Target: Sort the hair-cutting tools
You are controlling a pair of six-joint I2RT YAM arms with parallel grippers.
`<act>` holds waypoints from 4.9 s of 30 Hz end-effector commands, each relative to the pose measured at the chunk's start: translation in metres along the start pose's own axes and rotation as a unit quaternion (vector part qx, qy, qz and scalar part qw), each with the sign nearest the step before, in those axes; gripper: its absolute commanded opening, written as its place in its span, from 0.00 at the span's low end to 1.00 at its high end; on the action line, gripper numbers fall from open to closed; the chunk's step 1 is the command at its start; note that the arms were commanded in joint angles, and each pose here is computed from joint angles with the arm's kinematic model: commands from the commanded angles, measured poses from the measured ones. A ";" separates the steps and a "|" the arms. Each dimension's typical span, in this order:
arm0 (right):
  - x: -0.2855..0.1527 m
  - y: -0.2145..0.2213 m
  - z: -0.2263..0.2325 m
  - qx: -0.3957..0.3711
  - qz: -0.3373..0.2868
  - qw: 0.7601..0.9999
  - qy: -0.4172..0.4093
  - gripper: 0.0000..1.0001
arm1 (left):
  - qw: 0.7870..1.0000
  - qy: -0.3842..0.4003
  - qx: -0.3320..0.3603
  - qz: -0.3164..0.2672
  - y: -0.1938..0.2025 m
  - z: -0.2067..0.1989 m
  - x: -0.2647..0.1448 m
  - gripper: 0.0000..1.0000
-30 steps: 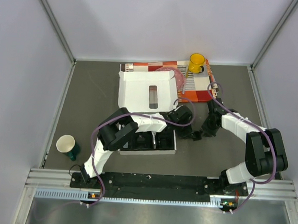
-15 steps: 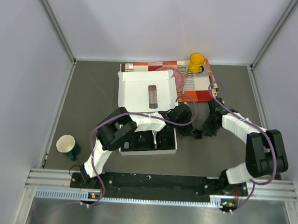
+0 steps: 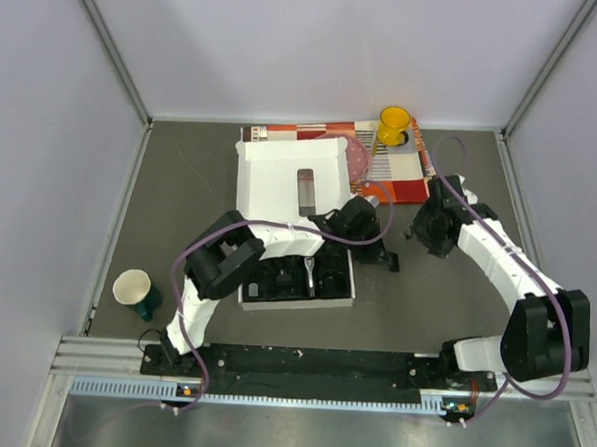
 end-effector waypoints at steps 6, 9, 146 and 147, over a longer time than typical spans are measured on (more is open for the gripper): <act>-0.043 -0.014 0.004 0.003 -0.029 0.999 -0.038 0.58 | 0.988 0.143 0.050 0.019 -0.023 -0.035 -0.071 0.00; -0.048 -0.008 0.003 0.004 -0.021 0.998 -0.052 0.57 | 0.983 0.148 0.106 0.014 -0.022 -0.034 -0.094 0.00; -0.063 0.135 0.183 -0.301 0.027 0.894 -0.330 0.14 | 0.972 -0.197 0.087 -0.097 0.000 0.131 -0.213 0.38; -0.062 0.137 0.181 -0.304 0.034 0.894 -0.328 0.14 | 0.971 -0.199 0.087 -0.096 0.001 0.132 -0.213 0.38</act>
Point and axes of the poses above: each gripper's point midway between its finger pads, its own x axis out along the fingers, its own z axis along the line the jaws close on, y = z × x, the point moved 4 cm from there along -x, back along the fingers, and after that the axes turned 8 degrees about x, right-handed, at the moved point
